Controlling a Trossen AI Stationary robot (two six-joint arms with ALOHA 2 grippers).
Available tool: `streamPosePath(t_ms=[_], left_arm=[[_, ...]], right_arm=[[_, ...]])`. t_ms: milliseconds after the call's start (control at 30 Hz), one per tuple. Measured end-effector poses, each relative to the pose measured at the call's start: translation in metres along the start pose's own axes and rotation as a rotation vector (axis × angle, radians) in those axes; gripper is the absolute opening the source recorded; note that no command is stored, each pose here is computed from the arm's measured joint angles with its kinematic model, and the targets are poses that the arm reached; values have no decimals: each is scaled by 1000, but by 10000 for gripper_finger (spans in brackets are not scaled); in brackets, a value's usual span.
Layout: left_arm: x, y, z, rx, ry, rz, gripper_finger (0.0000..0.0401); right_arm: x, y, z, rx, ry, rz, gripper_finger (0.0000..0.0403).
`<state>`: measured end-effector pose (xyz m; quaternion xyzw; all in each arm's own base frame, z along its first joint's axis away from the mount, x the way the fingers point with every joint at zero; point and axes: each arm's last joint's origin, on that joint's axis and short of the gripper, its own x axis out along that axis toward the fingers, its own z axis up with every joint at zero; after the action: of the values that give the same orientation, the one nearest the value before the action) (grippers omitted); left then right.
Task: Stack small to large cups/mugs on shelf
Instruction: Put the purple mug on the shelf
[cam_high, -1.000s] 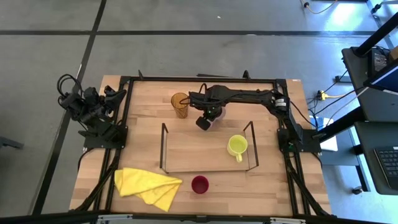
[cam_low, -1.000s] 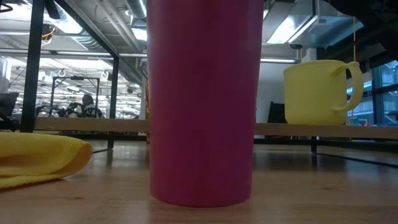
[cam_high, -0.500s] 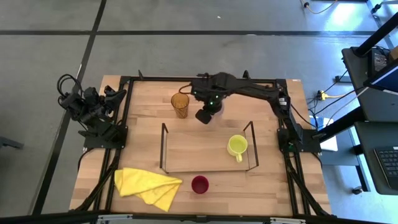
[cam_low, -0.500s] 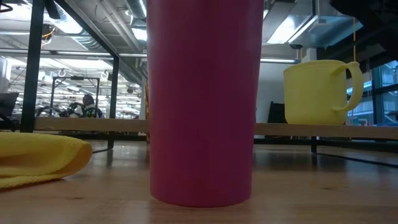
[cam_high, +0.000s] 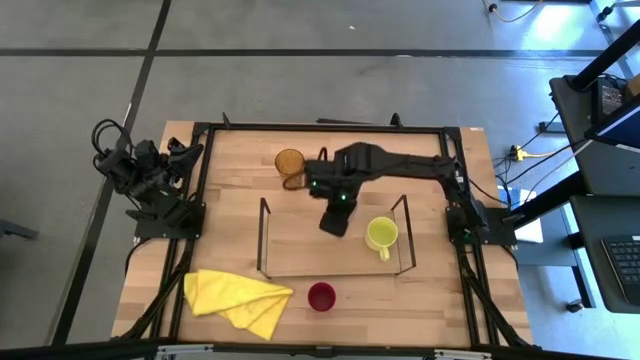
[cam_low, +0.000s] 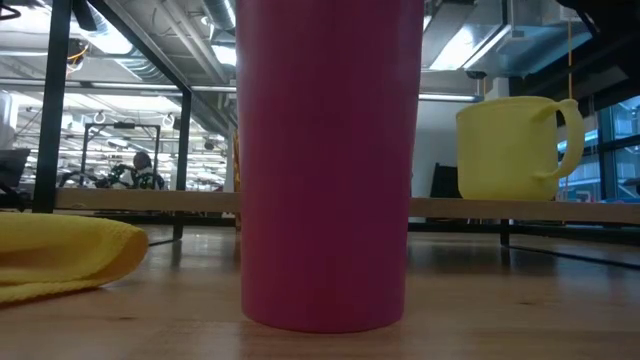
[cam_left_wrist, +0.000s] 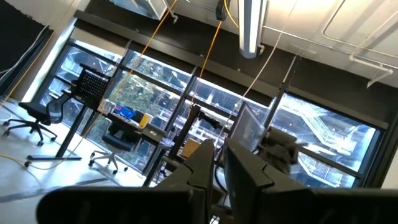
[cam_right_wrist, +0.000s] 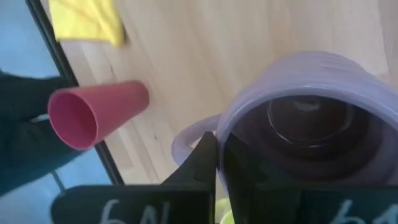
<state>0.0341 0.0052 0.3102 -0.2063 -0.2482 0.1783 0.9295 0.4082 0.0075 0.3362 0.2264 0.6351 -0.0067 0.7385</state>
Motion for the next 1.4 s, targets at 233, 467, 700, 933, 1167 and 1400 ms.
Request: streamPosePath(t_ms=[233,467,700,933,1167,1400], left_arm=[[0,0,0,0,0,0,31],[0,0,-4,-3,24,-4,31],[0,-1,-7,-9,49,-7,31],[0,-1,-7,-11,48,-7,31],[0,-1,-7,-34,47,-7,31],[0,-1,-7,-37,47,-6,31]], right_arm=[[15,10,-4,-22,53,47,23],[31,18,-5,-19,70,86,25],[43,24,-6,-13,77,101,25],[43,24,-3,18,35,88,22],[43,25,0,11,6,87,22],[43,25,0,8,0,77,22]])
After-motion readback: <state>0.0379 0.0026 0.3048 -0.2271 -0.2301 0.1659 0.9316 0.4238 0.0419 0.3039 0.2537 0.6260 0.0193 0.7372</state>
